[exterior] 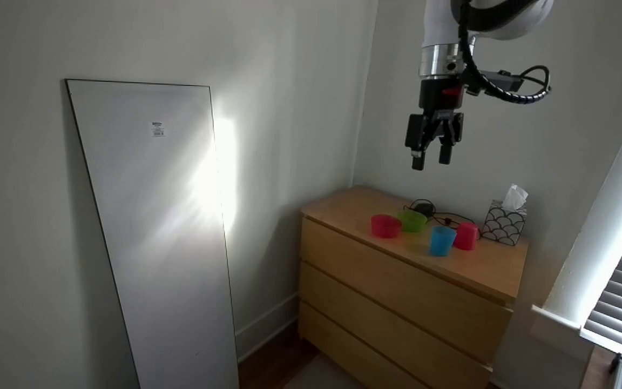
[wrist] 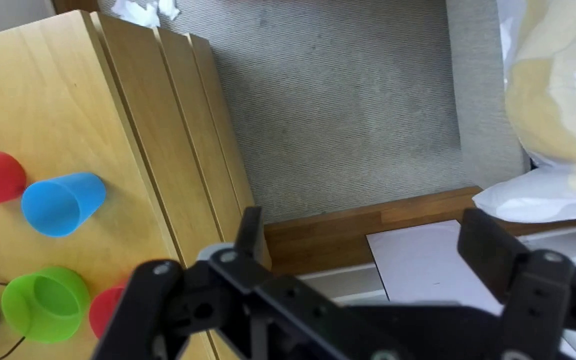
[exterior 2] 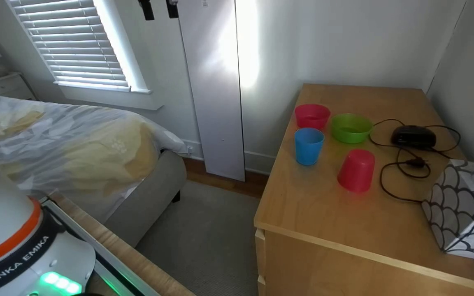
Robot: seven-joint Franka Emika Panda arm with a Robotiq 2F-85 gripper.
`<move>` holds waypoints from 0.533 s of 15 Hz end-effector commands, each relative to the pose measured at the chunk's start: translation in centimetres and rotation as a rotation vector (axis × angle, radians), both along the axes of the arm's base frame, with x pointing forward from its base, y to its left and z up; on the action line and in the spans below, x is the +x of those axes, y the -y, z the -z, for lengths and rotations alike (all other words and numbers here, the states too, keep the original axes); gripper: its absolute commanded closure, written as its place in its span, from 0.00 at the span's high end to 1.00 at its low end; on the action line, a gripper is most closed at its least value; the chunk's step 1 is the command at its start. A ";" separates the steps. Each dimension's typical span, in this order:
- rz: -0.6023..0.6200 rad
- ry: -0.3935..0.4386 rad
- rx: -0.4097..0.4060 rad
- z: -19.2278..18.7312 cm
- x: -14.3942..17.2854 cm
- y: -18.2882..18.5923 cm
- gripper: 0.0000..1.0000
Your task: Put the pink cup in the green bowl
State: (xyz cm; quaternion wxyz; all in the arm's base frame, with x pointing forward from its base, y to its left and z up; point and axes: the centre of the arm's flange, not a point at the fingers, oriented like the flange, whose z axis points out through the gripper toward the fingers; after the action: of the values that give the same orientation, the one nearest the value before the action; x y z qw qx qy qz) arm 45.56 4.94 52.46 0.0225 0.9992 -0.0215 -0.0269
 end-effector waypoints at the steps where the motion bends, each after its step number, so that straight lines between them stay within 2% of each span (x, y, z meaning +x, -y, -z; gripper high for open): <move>1: 0.055 0.041 0.115 3.6 -2.0 6.6 1.00; 4: 0.106 0.069 0.160 5.7 -2.3 13.2 1.00; 8: 0.221 0.094 0.151 5.6 -2.1 21.8 1.00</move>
State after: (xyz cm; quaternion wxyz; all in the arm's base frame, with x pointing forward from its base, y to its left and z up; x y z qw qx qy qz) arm 43.38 -12.06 46.86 -0.0497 0.9937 -0.1001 0.0055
